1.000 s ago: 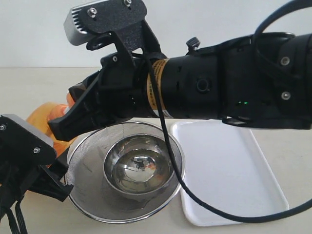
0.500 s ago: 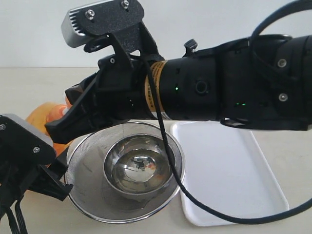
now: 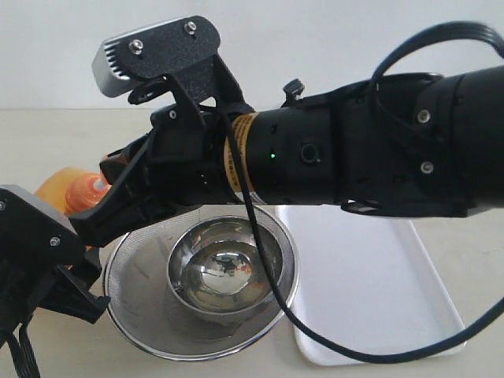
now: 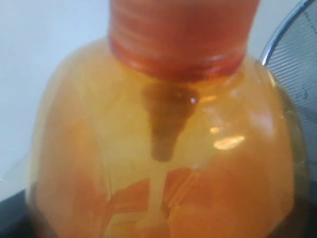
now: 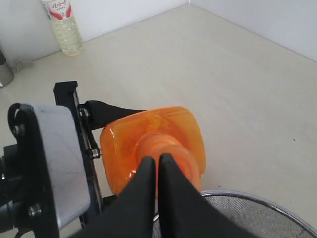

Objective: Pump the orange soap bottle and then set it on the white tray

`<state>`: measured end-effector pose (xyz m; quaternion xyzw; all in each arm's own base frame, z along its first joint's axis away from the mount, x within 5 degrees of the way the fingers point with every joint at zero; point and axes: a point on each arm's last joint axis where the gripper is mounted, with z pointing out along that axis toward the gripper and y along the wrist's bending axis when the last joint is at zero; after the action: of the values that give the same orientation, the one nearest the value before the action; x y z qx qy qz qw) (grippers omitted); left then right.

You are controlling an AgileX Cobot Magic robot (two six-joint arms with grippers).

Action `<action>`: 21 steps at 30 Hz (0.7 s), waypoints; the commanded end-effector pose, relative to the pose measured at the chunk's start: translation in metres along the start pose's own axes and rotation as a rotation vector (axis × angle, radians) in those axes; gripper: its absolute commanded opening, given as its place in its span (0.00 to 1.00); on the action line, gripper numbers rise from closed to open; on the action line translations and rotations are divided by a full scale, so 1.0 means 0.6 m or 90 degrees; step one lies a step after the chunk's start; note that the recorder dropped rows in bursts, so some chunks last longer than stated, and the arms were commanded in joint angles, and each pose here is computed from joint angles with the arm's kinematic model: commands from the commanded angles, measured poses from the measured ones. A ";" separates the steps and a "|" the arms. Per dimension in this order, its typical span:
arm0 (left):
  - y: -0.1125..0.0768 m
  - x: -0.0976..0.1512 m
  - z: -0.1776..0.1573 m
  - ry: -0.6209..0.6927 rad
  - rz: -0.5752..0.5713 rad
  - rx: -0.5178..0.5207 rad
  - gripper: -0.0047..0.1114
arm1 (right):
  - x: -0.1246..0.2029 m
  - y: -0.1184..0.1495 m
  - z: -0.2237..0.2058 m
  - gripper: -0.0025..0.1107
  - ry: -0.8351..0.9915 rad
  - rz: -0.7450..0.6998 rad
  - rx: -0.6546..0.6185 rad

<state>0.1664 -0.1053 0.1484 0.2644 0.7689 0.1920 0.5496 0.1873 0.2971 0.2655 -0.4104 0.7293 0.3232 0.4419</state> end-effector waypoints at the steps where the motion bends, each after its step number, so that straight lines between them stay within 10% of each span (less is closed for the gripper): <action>1: -0.008 -0.030 -0.004 -0.091 -0.002 0.025 0.08 | 0.026 -0.008 0.019 0.02 0.051 -0.026 0.030; 21: -0.008 -0.031 -0.004 -0.093 -0.020 0.026 0.08 | -0.036 -0.008 -0.054 0.02 -0.019 -0.064 0.093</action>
<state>0.1673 -0.1187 0.1541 0.2820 0.7480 0.1493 0.5820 0.1854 0.2706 0.3046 -0.3958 0.7264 0.2484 0.5039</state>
